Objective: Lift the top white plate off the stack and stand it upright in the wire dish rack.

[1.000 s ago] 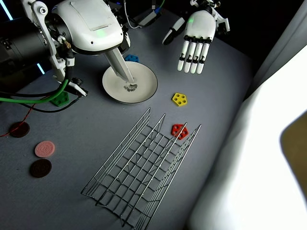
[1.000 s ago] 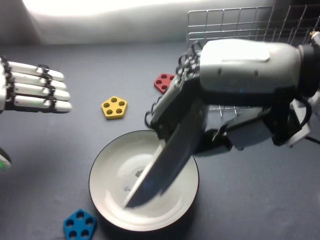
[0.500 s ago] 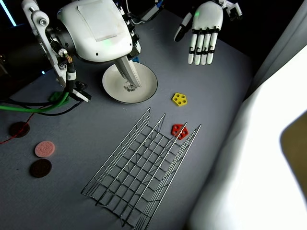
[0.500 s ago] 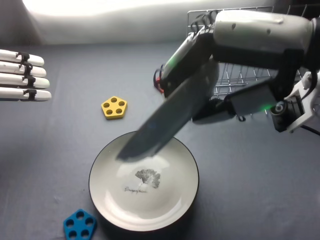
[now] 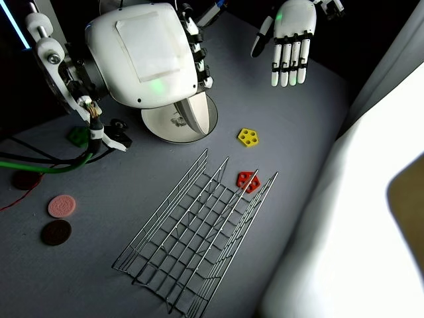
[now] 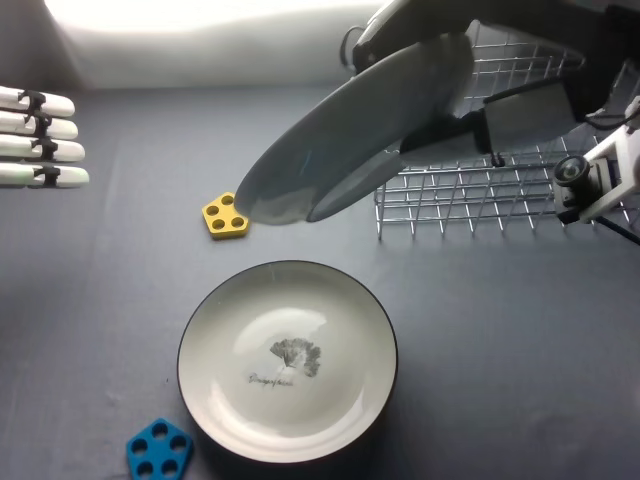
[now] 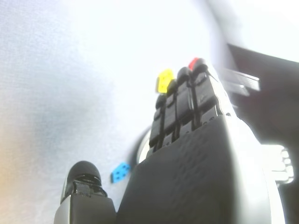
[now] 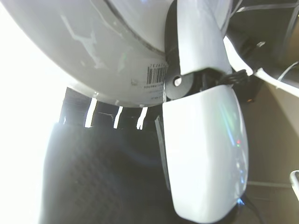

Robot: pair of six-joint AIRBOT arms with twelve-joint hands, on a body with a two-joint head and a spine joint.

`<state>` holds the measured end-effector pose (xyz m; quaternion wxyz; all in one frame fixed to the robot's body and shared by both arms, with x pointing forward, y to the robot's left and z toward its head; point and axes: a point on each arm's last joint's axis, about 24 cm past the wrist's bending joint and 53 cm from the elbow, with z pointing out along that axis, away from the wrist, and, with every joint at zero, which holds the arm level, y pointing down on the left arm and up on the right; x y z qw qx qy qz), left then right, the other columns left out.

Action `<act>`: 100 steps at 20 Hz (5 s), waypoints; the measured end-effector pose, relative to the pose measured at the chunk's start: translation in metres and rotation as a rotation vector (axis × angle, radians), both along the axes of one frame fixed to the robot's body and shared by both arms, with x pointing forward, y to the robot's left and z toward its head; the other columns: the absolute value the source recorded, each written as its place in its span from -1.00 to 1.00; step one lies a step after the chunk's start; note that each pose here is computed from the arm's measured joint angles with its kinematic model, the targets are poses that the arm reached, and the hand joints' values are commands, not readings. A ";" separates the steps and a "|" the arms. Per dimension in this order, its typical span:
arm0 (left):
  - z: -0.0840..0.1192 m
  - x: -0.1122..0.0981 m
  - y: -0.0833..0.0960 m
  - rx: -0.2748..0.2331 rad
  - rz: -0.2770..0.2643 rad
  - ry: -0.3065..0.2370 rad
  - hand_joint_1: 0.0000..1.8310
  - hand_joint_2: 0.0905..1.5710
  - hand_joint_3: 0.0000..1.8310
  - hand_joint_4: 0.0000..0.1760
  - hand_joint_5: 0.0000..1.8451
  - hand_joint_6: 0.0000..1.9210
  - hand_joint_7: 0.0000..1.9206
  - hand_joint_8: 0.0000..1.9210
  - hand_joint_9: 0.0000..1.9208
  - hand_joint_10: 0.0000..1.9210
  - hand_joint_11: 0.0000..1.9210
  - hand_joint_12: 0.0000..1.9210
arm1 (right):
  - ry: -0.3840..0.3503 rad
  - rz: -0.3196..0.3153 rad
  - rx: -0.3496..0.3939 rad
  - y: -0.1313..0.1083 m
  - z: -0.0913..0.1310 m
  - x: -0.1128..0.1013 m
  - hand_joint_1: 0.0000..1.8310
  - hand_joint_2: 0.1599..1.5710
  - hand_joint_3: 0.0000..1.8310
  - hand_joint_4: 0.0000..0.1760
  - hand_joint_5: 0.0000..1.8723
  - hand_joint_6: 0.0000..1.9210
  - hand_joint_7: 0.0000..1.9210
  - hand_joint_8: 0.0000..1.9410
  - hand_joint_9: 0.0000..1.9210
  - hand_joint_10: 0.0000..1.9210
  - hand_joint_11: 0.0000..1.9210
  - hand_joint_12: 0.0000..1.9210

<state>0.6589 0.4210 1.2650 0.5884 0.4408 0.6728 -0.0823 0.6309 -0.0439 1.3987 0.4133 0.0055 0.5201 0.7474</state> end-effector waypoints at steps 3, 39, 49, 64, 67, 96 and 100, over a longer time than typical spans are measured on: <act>0.002 -0.002 -0.002 -0.008 -0.012 -0.009 -0.95 0.23 -1.00 -1.00 -0.91 -0.99 -0.88 -0.99 -0.87 -1.00 -0.90 -0.99 | 0.050 -0.024 0.056 -0.012 0.004 0.013 0.64 0.20 -1.00 -1.00 0.19 -0.25 0.32 -0.81 0.32 -0.51 0.07 0.32; 0.002 -0.007 -0.002 0.032 -0.081 -0.008 -0.97 0.25 -1.00 -1.00 -0.93 -1.00 -0.90 -1.00 -0.88 -1.00 -0.89 -0.99 | 0.325 -0.238 0.202 -0.107 -0.008 0.105 0.63 0.25 -1.00 -1.00 0.11 -0.14 0.14 -0.50 0.23 -0.34 0.05 0.42; -0.003 -0.016 -0.010 0.045 -0.118 0.005 -0.94 0.25 -1.00 -1.00 -0.92 -0.99 -0.88 -0.99 -0.87 -0.99 -0.89 -0.99 | 0.421 -0.281 0.230 -0.124 -0.022 0.122 0.63 0.26 -1.00 -1.00 0.06 -0.05 0.11 -0.47 0.22 -0.31 0.04 0.44; 0.008 -0.023 -0.020 -0.015 -0.166 0.001 -0.96 0.25 -1.00 -1.00 -0.90 -1.00 -0.88 -1.00 -0.87 -1.00 -0.88 -0.99 | 0.447 -0.305 0.227 -0.139 -0.035 0.131 0.63 0.26 -1.00 -1.00 0.05 -0.05 0.14 -0.51 0.23 -0.33 0.04 0.43; 0.009 -0.025 -0.021 -0.015 -0.174 0.000 -0.96 0.25 -1.00 -1.00 -0.92 -1.00 -0.89 -1.00 -0.87 -1.00 -0.89 -0.99 | 0.453 -0.307 0.224 -0.141 -0.039 0.132 0.63 0.25 -1.00 -1.00 0.06 -0.07 0.15 -0.50 0.25 -0.38 0.06 0.39; 0.019 -0.029 -0.032 -0.070 -0.211 -0.024 -0.95 0.25 -1.00 -1.00 -0.91 -1.00 -0.87 -1.00 -0.86 -1.00 -0.87 -0.99 | 0.509 -0.305 0.183 -0.136 -0.087 0.141 0.64 0.24 -1.00 -1.00 0.09 -0.12 0.19 -0.53 0.26 -0.39 0.05 0.36; 0.020 -0.031 -0.033 -0.073 -0.219 -0.023 -0.98 0.25 -1.00 -1.00 -0.94 -1.00 -0.92 -1.00 -0.90 -1.00 -0.89 -1.00 | 0.524 -0.314 0.187 -0.141 -0.093 0.147 0.53 0.24 -1.00 -1.00 0.09 -0.06 0.22 -0.50 0.24 -0.19 0.29 -0.64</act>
